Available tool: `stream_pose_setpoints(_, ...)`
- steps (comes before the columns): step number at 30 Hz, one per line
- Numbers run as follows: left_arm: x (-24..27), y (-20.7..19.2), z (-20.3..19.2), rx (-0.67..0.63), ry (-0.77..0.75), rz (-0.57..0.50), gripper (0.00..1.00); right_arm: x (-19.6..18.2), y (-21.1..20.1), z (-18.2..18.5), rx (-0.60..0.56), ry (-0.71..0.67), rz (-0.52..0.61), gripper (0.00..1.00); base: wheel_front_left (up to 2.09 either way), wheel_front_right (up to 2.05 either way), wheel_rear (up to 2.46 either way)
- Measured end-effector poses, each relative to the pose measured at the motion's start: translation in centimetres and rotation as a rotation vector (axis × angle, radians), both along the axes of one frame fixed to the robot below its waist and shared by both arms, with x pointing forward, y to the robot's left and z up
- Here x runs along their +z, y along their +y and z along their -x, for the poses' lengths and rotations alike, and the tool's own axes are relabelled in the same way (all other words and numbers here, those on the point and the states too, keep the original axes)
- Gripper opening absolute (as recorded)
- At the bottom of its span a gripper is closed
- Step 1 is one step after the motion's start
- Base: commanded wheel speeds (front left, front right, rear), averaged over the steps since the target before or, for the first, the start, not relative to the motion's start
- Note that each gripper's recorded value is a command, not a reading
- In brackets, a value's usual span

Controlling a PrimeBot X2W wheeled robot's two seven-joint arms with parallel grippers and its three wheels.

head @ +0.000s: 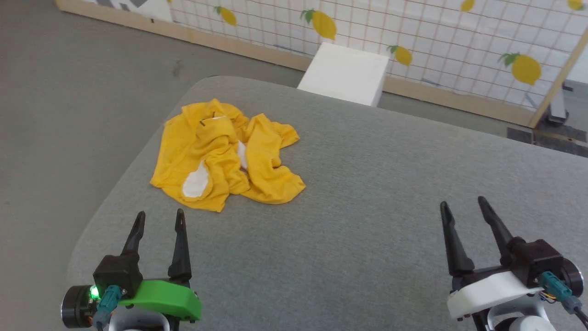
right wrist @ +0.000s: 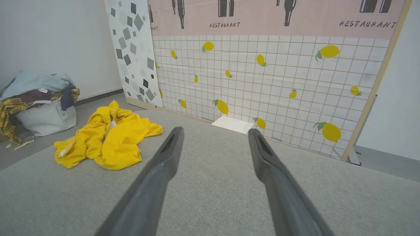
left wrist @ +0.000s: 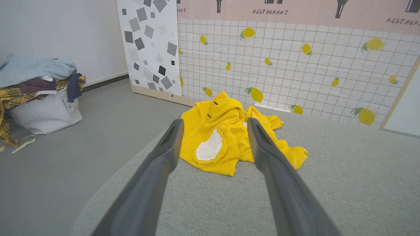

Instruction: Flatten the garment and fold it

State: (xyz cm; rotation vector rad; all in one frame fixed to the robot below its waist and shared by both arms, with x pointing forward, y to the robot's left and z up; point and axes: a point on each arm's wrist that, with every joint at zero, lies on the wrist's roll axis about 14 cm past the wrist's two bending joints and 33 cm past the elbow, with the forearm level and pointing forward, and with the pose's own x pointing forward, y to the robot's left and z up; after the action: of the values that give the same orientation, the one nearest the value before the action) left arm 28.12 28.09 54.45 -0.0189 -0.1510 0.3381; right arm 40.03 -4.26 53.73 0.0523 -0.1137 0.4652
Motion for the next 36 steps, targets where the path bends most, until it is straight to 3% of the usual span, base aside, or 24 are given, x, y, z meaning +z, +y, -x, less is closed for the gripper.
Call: stream_pose_setpoints(36,0.1,3.6,6.0,0.18,-0.062,0.029,1.0,0.3,6.4,0.2,0.181,-0.031,-0.047,1.0,0.0,0.0,0.0)
